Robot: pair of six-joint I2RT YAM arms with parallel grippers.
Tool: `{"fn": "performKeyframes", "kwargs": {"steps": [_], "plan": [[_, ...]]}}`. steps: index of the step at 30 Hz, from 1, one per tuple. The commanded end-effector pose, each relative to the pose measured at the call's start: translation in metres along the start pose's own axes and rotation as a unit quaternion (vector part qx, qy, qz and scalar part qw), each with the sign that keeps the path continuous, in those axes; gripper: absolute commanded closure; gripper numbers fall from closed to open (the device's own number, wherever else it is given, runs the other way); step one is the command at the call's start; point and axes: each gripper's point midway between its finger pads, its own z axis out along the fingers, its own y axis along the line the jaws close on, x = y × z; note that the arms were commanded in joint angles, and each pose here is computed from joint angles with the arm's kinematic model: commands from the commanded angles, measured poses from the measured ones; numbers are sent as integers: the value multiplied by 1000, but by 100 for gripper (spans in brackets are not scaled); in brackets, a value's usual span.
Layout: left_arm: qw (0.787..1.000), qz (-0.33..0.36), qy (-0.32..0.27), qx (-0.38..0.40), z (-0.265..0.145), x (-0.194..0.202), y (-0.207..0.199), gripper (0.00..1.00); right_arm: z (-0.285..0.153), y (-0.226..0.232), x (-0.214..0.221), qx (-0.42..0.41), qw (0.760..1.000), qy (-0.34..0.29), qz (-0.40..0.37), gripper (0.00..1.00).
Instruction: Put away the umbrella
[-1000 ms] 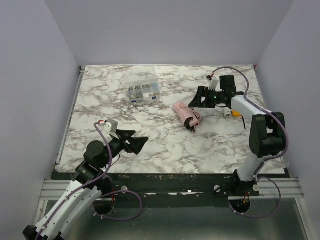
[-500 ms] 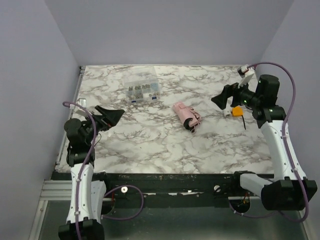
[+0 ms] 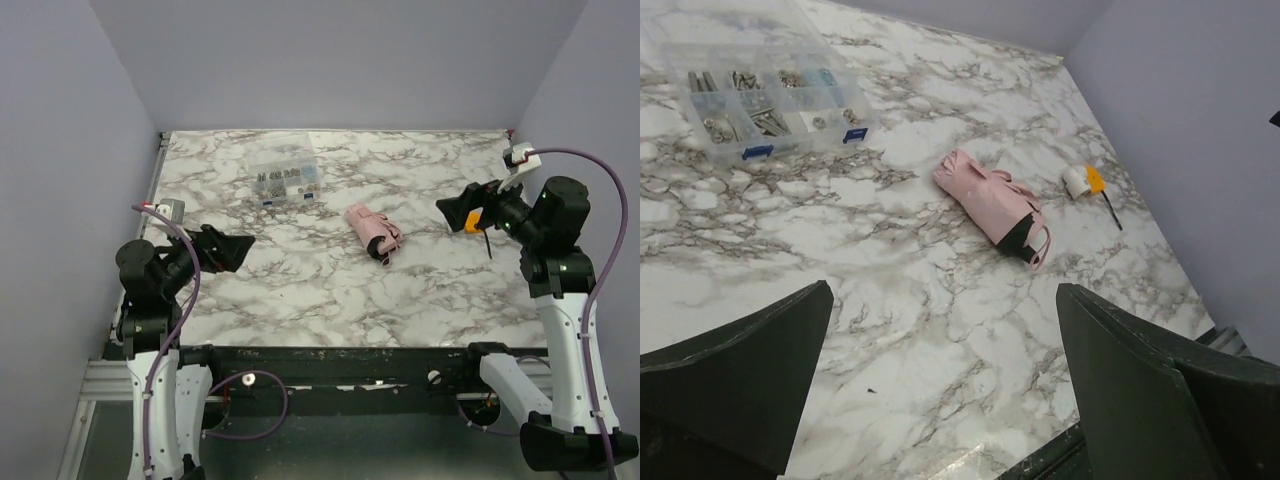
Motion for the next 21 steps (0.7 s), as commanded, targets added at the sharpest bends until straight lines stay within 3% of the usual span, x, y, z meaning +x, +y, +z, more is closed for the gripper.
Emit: {"fn": "performKeyframes", "kwargs": {"steps": [1, 9, 21], "plan": [[1000, 7, 25, 6, -6, 15, -3, 2, -7, -20, 9, 80, 995, -9, 51, 0], [999, 34, 15, 35, -20, 9, -28, 1, -9, -25, 14, 95, 993, -18, 64, 0], [997, 77, -11, 25, -26, 21, -20, 1, -8, -15, 28, 59, 997, -10, 52, 0]]}}
